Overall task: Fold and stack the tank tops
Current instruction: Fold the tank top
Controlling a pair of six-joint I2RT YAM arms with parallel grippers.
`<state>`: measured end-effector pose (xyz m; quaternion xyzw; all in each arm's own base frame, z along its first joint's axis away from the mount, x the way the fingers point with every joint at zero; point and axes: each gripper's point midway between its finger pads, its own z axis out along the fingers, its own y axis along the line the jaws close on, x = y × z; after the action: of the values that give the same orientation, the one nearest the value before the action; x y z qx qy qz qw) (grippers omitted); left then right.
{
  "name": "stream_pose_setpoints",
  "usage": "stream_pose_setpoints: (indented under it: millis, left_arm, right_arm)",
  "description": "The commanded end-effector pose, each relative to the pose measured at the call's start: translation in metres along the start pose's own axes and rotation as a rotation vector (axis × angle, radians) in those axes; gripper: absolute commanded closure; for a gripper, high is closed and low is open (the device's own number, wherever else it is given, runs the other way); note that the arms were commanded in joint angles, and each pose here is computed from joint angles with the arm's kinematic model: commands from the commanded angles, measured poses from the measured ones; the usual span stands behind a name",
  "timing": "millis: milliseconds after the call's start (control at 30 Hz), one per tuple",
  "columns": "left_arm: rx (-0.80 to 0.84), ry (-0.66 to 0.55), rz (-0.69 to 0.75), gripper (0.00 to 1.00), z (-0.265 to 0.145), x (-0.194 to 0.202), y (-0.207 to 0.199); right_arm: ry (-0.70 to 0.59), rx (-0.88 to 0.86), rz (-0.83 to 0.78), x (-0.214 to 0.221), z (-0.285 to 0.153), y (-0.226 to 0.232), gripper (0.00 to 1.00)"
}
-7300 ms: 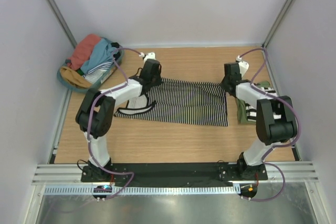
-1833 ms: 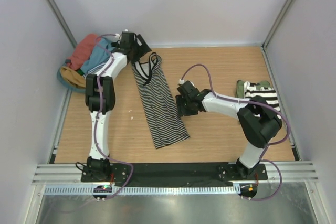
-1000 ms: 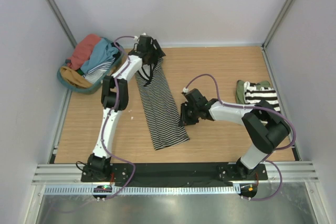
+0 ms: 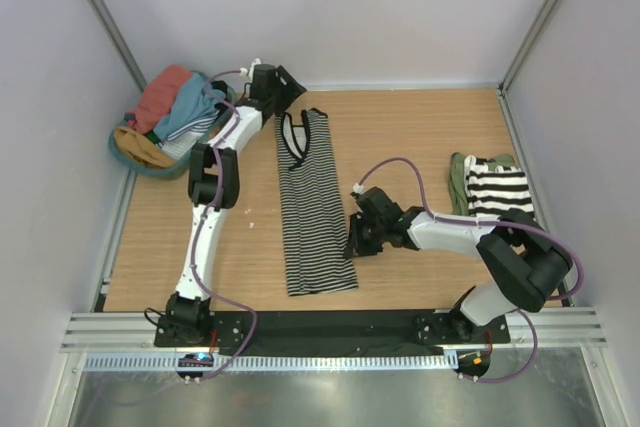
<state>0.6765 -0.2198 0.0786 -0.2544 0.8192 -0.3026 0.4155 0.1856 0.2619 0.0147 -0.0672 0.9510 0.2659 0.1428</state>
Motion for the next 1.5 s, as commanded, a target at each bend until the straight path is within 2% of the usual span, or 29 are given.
stream_pose_setpoints:
  millis: [0, 100, 167, 200, 233, 267, 333, 400, 433, 500, 533, 567, 633, 767, 833, 867, 933, 967, 1167, 1333, 1467]
  left_arm:
    - [0.096, -0.002, 0.003, 0.27, 0.001, -0.004, -0.019]
    - [0.1, 0.004, 0.026, 0.3, -0.005, -0.005, -0.022]
    - [0.113, 0.009, 0.054, 0.3, -0.012, -0.007, -0.028]
    - [0.125, 0.006, 0.066, 0.31, -0.022, -0.013, -0.036]
    - [0.13, 0.015, 0.078, 0.3, -0.027, -0.013, -0.039]
    - [0.134, 0.016, 0.104, 0.3, -0.034, -0.015, -0.044]
    - [0.13, 0.021, 0.128, 0.3, -0.056, -0.021, -0.055]
    - [0.077, 0.048, 0.158, 0.29, -0.067, -0.013, -0.041]
    - [0.09, 0.024, 0.176, 0.28, -0.088, -0.026, -0.056]
    - [0.033, 0.041, 0.205, 0.28, -0.103, -0.018, -0.038]
    - [0.042, 0.019, 0.217, 0.28, -0.121, -0.027, -0.047]
    - [0.01, 0.036, 0.225, 0.27, -0.127, -0.019, -0.034]
    - [0.01, 0.025, 0.253, 0.27, -0.149, -0.022, -0.038]
    - [-0.054, 0.101, 0.252, 0.26, -0.169, 0.005, -0.008]
    - [-0.069, 0.135, 0.242, 0.29, -0.174, 0.017, 0.001]
    - [-0.091, 0.155, 0.238, 0.31, -0.178, 0.026, 0.012]
    - [-0.119, 0.171, 0.24, 0.32, -0.181, 0.036, 0.022]
    - [-0.14, 0.187, 0.239, 0.33, -0.183, 0.043, 0.032]
    - [-0.184, 0.218, 0.239, 0.35, -0.183, 0.062, 0.051]
    - [-0.22, 0.247, 0.234, 0.37, -0.169, 0.075, 0.068]
    - [-0.234, 0.259, 0.228, 0.43, -0.156, 0.08, 0.075]
  right_arm:
    - [0.022, 0.025, 0.006, 0.011, -0.003, -0.006, 0.99]
    - [0.016, 0.029, 0.008, 0.009, -0.003, -0.007, 0.98]
    - [0.01, 0.037, 0.007, 0.009, -0.004, -0.007, 0.93]
    - [0.006, 0.044, 0.004, 0.008, -0.005, -0.009, 0.87]
    - [-0.002, 0.052, -0.001, 0.007, -0.007, -0.01, 0.72]
    - [-0.026, 0.067, -0.008, 0.0, -0.009, -0.01, 0.67]
    - [-0.035, 0.11, -0.042, -0.006, -0.013, -0.015, 0.62]
    - [-0.091, 0.145, -0.075, -0.029, -0.02, -0.01, 0.6]
    - [-0.093, 0.164, -0.084, -0.034, -0.023, -0.011, 0.58]
    - [-0.135, 0.178, -0.111, -0.058, -0.027, -0.005, 0.57]
    - [-0.145, 0.18, -0.118, -0.071, -0.028, 0.0, 0.57]
    - [-0.151, 0.181, -0.13, -0.078, -0.028, 0.002, 0.57]
    - [-0.179, 0.226, -0.13, -0.097, -0.029, -0.005, 0.57]
    - [-0.237, 0.218, -0.136, -0.146, -0.026, 0.012, 0.57]
    - [-0.226, 0.246, -0.126, -0.159, -0.013, 0.006, 0.58]
    - [-0.263, 0.24, -0.126, -0.179, -0.016, 0.015, 0.58]
    - [-0.238, 0.264, -0.105, -0.189, -0.003, 0.007, 0.6]
    - [-0.275, 0.26, -0.09, -0.208, -0.008, 0.011, 0.61]
    - [-0.311, 0.281, -0.037, -0.256, 0.01, -0.002, 0.61]
    - [-0.31, 0.262, -0.029, -0.277, 0.027, -0.003, 0.6]
    - [-0.296, 0.278, -0.028, -0.283, 0.039, -0.009, 0.6]
